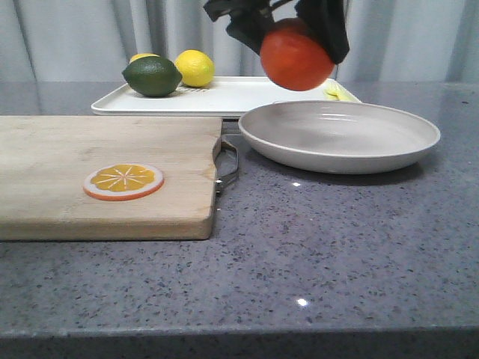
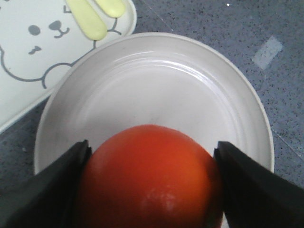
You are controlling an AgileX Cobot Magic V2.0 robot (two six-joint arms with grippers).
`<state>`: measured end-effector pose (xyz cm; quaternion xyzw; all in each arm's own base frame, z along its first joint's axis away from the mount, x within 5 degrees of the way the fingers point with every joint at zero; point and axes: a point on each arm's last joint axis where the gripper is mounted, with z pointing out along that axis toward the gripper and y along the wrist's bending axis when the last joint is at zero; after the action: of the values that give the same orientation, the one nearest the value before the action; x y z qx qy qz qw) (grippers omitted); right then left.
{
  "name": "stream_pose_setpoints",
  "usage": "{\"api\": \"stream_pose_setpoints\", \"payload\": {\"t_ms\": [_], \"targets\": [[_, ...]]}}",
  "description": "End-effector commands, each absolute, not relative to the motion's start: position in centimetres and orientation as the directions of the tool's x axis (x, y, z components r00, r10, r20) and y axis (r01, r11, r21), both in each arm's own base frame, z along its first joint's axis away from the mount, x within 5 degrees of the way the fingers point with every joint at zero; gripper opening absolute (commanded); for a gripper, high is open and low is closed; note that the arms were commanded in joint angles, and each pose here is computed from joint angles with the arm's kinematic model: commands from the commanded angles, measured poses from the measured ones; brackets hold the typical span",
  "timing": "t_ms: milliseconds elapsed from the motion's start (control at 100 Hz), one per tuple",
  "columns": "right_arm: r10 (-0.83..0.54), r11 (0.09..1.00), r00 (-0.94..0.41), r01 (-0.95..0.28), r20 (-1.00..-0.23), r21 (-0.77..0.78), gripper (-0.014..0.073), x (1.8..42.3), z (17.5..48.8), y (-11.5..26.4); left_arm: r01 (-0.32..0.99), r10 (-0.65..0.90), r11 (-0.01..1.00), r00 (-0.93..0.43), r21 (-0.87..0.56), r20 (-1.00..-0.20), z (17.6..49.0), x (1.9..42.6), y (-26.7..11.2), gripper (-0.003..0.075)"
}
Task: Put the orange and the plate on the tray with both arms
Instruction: 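Lift the tangerine with the left gripper and carry it over the plate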
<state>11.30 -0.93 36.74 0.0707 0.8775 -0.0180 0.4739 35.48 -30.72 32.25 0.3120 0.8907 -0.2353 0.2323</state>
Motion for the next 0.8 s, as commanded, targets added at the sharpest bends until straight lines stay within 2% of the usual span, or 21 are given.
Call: {"api": "stream_pose_setpoints", "payload": {"t_ms": [0,150,610,710,790], "targets": [[0.086,0.989,-0.458,0.144,-0.885,0.021,0.0468,11.6,38.3,-1.1,0.686,0.376,0.661,-0.654,-0.304,-0.657,35.3,34.3,-31.7,-0.002],[0.086,0.989,-0.458,0.144,-0.885,0.021,0.0468,11.6,38.3,-1.1,0.685,0.371,0.653,-0.661,-0.323,-0.652,34.3,34.4,-32.7,-0.002],[0.086,0.989,-0.459,0.144,-0.884,0.021,0.0468,11.6,38.3,-1.1,0.687,0.361,0.645,-0.659,-0.333,-0.66,34.3,34.2,-33.1,-0.0015],[0.086,0.989,-0.459,0.144,-0.884,0.021,0.0468,11.6,38.3,-1.1,0.687,0.36,0.644,-0.661,-0.337,-0.659,34.3,34.2,-33.2,0.0041],[0.086,0.989,-0.459,0.144,-0.884,0.021,0.0468,11.6,38.3,-1.1,0.687,0.36,0.644,-0.661,-0.337,-0.659,34.3,34.2,-33.2,0.0129]]}}
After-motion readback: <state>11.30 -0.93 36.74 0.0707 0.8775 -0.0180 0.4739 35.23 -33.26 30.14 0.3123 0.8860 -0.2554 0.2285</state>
